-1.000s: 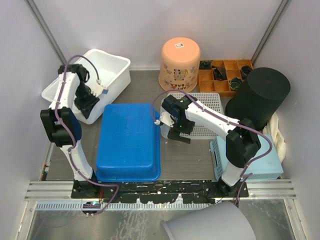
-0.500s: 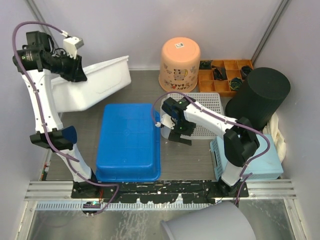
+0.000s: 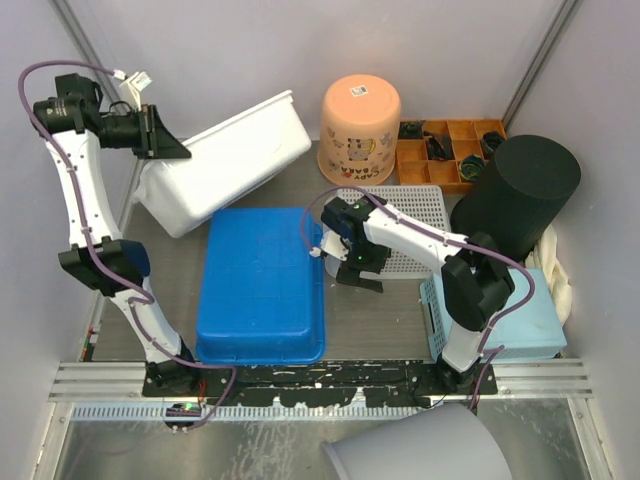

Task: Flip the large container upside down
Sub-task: Turn the container upside down at the center of the board.

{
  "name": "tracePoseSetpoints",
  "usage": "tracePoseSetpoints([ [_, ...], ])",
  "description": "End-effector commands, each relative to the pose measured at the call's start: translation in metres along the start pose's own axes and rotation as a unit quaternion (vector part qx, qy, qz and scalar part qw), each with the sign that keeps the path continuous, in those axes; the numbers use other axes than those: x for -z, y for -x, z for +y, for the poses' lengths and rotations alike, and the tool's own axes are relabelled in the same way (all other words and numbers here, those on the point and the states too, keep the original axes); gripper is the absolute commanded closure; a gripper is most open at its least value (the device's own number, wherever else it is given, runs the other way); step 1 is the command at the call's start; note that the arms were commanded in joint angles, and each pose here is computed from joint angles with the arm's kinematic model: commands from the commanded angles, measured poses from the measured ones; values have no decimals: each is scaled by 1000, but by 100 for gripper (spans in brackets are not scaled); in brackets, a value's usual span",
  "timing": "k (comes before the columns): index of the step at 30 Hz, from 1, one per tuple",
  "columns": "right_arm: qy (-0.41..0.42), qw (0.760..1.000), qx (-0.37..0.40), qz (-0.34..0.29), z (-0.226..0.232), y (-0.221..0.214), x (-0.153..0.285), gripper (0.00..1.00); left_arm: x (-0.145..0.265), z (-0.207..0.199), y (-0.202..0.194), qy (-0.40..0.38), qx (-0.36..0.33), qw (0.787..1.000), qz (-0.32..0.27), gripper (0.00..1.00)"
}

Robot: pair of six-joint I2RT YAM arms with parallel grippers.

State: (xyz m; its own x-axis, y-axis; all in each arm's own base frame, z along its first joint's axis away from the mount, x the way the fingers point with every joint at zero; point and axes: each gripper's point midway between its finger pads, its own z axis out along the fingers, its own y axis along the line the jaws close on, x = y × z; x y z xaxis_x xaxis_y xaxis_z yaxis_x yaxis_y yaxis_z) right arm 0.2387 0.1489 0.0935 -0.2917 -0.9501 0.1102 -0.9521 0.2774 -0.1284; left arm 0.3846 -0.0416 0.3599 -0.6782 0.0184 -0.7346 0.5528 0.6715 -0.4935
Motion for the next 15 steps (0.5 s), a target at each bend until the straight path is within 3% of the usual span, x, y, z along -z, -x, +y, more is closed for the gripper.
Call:
tracePoseSetpoints([
  [1, -7, 1000, 1, 13, -2, 0, 1, 0, 8, -14, 0, -106, 193, 975, -21, 100],
  [4, -8, 1000, 5, 15, 0, 1, 1, 0, 25, 30, 10, -111, 269, 954, -69, 100],
  [8, -4, 1000, 10, 15, 2, 4, 1, 0, 40, 98, -2, -150, 394, 901, -105, 100],
  [15, 3, 1000, 20, 24, 6, 10, -2, 0, 75, 175, -36, -156, 499, 837, -158, 100],
])
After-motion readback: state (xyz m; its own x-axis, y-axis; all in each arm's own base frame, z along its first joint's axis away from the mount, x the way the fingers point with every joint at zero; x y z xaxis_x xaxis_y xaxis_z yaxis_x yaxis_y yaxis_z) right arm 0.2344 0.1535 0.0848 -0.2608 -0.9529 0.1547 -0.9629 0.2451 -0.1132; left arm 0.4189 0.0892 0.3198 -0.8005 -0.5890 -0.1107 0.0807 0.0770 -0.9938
